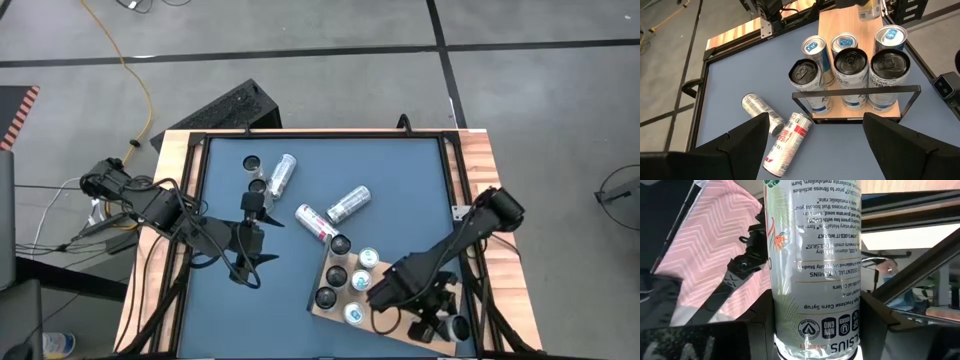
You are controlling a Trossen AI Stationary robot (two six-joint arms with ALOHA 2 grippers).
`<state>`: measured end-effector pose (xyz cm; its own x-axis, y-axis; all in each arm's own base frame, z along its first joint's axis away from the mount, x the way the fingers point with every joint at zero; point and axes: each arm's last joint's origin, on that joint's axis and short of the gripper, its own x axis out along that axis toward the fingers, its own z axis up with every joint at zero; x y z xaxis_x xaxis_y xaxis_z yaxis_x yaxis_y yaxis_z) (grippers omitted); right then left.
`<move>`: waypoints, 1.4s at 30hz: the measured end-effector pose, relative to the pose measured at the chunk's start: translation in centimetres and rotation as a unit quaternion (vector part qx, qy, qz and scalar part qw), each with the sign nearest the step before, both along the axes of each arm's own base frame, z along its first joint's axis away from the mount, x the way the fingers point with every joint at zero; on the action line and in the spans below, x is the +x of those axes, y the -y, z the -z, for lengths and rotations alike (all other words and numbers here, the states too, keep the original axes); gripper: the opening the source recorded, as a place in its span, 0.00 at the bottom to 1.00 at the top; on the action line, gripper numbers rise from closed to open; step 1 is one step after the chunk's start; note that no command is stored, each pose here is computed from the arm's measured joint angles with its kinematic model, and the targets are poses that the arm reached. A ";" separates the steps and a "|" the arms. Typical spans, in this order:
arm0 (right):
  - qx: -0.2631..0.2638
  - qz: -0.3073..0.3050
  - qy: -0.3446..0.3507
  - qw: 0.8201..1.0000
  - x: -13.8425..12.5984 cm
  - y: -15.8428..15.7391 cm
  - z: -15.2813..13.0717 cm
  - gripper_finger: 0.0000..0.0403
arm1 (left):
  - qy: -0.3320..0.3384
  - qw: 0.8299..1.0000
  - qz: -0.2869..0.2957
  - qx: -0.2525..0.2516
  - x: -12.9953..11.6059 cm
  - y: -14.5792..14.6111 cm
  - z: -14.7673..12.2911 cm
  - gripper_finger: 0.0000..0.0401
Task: Place canned beverage on shelf
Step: Put the bottom white yellow soda can on the shelf
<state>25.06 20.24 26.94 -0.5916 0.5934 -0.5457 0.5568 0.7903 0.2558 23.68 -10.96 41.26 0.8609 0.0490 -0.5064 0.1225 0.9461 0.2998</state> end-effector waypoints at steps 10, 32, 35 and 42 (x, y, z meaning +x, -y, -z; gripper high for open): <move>0.007 0.005 -0.030 1.000 -0.4 -0.8 0.1 0.46 | 0.000 1.000 0.002 0.003 0.0 0.0 0.0 0.77; 0.010 0.016 0.009 1.000 1.2 1.4 0.3 0.46 | -0.002 1.000 0.015 0.021 0.0 0.0 0.0 0.77; -0.002 0.009 -0.007 1.000 0.7 1.4 1.3 0.46 | -0.003 1.000 0.015 0.021 0.0 0.0 0.0 0.77; 0.011 -0.007 -0.058 0.998 -1.1 1.4 3.7 0.46 | -0.003 1.000 0.015 0.021 0.0 0.0 0.0 0.77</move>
